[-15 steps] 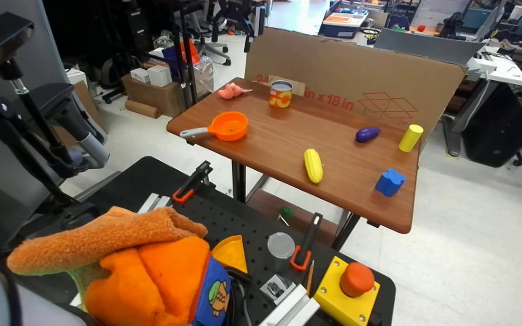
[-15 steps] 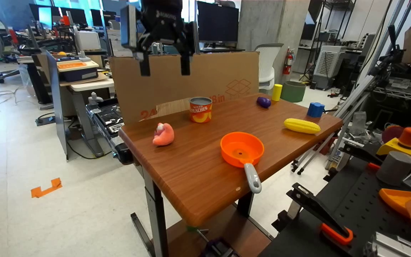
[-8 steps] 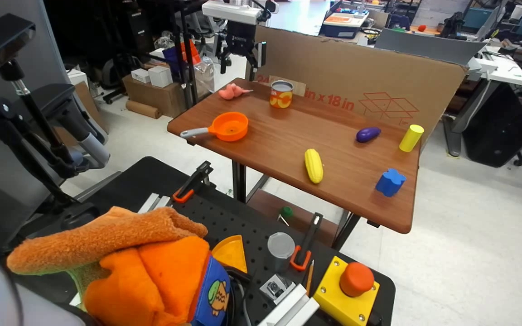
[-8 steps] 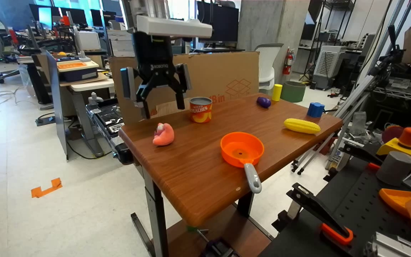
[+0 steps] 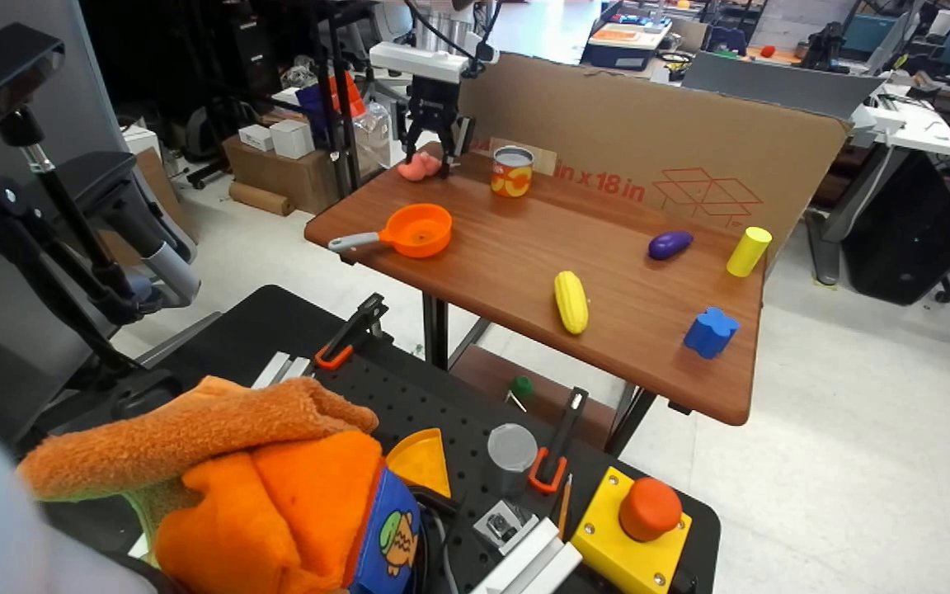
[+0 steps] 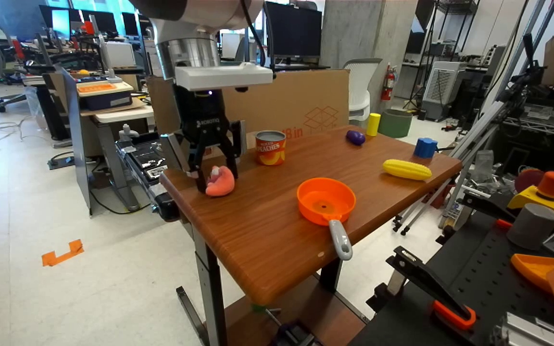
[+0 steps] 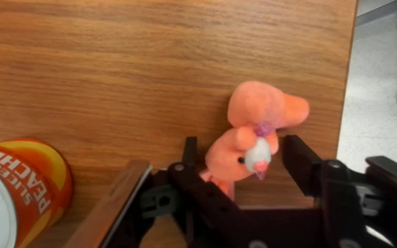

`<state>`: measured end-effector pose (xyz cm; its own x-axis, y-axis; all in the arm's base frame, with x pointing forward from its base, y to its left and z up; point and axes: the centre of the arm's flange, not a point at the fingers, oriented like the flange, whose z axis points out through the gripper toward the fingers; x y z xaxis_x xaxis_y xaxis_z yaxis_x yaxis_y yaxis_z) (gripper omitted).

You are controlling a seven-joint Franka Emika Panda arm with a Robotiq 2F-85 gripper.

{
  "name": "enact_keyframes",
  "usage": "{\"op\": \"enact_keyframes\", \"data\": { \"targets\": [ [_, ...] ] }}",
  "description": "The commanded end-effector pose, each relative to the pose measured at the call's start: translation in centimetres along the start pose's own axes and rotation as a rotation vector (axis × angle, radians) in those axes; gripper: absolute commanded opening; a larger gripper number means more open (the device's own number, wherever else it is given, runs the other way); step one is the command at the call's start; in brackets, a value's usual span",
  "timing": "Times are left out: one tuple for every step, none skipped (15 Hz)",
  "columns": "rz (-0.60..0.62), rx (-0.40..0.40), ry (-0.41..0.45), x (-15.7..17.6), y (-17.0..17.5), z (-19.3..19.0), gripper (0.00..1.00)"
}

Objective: Put the toy inside the orange pan

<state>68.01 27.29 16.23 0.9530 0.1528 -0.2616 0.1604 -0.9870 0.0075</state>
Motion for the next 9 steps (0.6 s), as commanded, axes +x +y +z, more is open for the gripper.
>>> {"op": "enact_keyframes", "data": {
  "targets": [
    [0.005,-0.024,-0.009,1.6,-1.4,-0.1,0.34],
    [0.004,-0.026,-0.007,1.3,-1.7,-0.4,0.26],
    [-0.001,-0.024,0.0,1.1,-1.9,-0.8,0.19],
    [-0.011,-0.022,0.01,0.5,-2.3,-1.4,0.1],
    [-0.02,-0.021,0.018,0.1,-2.8,-1.9,0.04],
    [-0.043,-0.019,0.04,-0.9,-3.7,-3.1,0.01],
    [-0.061,-0.011,0.054,-1.5,-4.6,-3.9,0.01],
    [-0.1,0.014,0.083,-3.1,-5.9,-5.8,0.03],
    [-0.123,0.029,0.103,-3.9,-6.9,-7.0,0.02]
  ]
}}
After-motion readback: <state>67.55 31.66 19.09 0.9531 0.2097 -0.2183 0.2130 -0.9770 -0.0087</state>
